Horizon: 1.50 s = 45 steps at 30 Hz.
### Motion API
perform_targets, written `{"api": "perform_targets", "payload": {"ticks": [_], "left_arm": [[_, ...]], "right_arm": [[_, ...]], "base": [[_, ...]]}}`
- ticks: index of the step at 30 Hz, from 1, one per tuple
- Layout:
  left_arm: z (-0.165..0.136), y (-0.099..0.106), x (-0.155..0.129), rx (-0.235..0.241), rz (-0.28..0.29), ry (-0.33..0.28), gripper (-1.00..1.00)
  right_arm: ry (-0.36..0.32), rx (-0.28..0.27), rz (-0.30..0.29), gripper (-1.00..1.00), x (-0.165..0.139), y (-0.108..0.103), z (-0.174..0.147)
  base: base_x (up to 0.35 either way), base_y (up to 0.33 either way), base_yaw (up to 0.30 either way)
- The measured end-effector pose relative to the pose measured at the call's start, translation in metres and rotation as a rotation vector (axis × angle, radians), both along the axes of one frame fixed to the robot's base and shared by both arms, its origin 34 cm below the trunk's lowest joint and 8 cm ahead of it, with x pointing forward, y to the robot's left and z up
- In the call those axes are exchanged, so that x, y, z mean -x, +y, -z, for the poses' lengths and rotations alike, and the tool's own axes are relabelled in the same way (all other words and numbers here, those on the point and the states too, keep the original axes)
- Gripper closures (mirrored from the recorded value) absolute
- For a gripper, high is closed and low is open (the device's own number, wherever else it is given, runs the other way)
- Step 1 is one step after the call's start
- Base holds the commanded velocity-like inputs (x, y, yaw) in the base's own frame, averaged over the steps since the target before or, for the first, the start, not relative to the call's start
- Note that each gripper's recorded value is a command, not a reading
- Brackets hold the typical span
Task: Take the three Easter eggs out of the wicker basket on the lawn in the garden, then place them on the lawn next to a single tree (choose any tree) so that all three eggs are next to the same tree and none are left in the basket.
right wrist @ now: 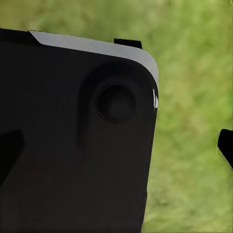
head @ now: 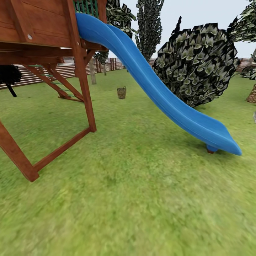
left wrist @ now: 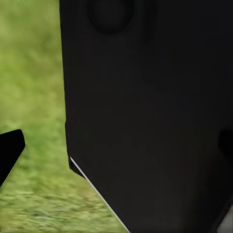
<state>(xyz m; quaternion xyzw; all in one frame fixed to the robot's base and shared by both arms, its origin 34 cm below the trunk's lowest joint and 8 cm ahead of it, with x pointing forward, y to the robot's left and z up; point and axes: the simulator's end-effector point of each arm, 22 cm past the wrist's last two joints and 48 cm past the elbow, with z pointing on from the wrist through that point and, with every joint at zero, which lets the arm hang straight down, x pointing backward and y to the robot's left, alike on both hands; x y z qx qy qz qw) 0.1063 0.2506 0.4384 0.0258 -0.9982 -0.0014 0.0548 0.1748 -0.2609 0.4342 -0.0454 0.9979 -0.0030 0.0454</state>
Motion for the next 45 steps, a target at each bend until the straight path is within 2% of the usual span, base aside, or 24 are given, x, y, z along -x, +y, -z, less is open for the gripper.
{"api": "perform_targets", "payload": {"ticks": [15, 45], "left_arm": [[0.0000, 0.0000, 0.0000, 0.000, 0.000, 0.000, -1.00], [0.0000, 0.0002, 0.0000, 0.000, 0.000, 0.000, -1.00]], "right_arm": [[0.000, 0.000, -0.001, -1.00, 0.0000, 0.0001, 0.0000], [0.000, -0.001, -0.001, -1.00, 0.0000, 0.0009, 0.0000]], "base": [[0.327, 0.082, 0.000], [0.337, 0.002, 0.003]]}}
